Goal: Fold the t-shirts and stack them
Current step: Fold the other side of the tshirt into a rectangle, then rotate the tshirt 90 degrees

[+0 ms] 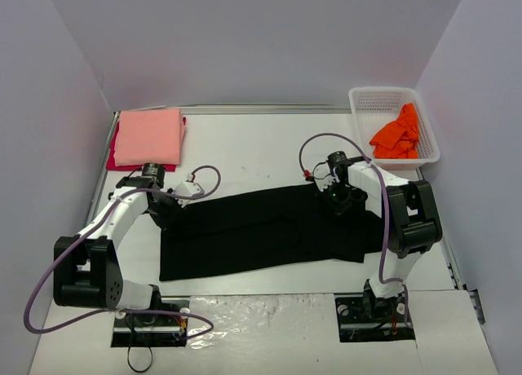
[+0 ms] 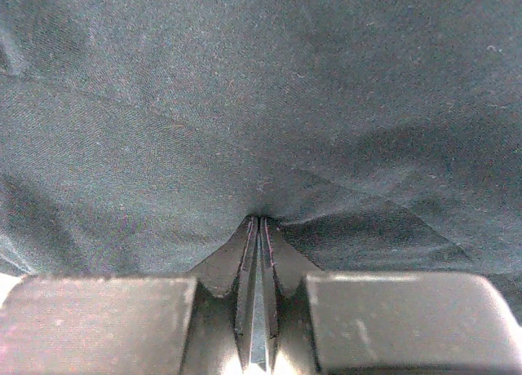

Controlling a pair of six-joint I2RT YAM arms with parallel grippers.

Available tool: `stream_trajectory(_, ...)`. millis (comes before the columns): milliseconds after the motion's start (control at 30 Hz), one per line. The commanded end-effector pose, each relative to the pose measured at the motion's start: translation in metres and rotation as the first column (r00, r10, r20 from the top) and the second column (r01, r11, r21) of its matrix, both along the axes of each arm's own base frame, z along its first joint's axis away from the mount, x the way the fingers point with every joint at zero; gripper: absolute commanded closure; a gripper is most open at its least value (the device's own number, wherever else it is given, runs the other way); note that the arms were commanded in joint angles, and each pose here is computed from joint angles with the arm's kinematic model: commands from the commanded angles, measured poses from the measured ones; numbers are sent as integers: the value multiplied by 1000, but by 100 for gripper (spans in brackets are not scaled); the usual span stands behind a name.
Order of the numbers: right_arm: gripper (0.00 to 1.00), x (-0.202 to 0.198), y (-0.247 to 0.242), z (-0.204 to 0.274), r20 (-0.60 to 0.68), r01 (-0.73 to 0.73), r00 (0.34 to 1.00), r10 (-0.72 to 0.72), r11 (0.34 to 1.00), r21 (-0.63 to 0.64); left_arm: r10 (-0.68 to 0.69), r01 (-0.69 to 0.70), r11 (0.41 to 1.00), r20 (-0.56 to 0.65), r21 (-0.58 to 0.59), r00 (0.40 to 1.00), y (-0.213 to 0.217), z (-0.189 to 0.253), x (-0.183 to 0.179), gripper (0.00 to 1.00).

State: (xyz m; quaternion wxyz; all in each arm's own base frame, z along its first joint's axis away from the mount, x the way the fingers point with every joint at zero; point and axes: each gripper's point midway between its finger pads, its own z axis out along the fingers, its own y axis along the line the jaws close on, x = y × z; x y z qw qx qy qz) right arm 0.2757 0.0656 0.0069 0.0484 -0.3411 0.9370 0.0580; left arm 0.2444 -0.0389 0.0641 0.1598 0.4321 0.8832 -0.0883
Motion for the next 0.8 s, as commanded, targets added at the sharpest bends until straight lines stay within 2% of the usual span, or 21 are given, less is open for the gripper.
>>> stream_trajectory(0, 98, -12, -14, -10, -66, 18, 998, -22, 999, -50, -22, 22, 1000, 15, -12, 1000, 1, 10, -10, 92)
stream_trajectory(133, 98, -12, -15, -11, -70, 24, 997, -28, 998, -53, -53, 53, 998, 20, -37, 998, -3, 12, -18, 98)
stream_trajectory(600, 97, -15, -18, -17, -93, 32, 995, -38, 998, -63, -222, 235, 962, 107, -142, 969, -24, 34, -50, 98)
stream_trajectory(767, 97, -15, -19, -18, -97, 33, 994, -40, 997, -67, -289, 306, 942, 132, -140, 948, -25, 34, -61, 98)
